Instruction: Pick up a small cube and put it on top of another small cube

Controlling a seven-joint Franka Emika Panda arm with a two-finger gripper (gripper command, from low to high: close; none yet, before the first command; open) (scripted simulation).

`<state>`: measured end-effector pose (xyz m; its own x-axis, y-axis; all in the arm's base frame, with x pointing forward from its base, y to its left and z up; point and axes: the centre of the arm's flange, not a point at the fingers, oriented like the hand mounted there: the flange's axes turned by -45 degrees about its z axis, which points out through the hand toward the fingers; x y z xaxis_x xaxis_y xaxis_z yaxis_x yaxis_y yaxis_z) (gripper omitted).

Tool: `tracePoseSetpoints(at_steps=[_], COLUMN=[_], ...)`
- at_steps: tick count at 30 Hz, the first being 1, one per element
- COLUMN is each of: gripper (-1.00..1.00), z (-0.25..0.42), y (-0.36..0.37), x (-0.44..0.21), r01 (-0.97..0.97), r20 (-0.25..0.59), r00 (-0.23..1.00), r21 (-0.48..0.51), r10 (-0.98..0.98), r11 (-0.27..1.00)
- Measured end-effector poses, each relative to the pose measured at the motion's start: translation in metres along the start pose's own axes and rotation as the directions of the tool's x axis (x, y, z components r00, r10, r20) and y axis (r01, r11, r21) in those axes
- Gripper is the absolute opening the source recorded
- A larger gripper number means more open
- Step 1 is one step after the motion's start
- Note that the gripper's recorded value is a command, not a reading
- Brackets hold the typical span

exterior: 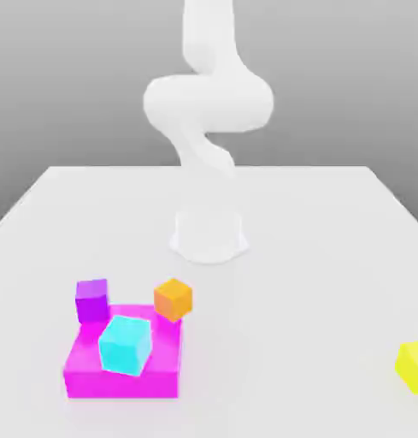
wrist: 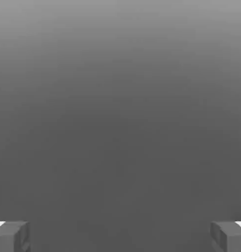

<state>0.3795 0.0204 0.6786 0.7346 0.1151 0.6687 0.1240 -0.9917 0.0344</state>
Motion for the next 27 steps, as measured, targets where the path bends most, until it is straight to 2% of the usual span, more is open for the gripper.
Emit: tracePoseSetpoints(at_steps=[6,13,16,20,27], gripper=[0.0,0.0,0.0,0.0,0.0], z=[0.112,0.225,0.266,0.309,0.375], y=[-0.062,-0.152,-0.192,-0.256,-0.314], x=[-0.007,-0.054,-0.087,-0.146,-0.26], r01=[0.305,0.587,0.674,0.757,0.755], r20=[0.116,0.148,0.13,0.064,-0.061], r00=[0.938,0.728,0.599,0.383,0.011], r21=[0.167,0.371,0.451,0.55,0.654], r10=[-0.326,-0.67,-0.79,-0.922,-0.998], r11=[0.938,0.72,0.585,0.353,-0.031])
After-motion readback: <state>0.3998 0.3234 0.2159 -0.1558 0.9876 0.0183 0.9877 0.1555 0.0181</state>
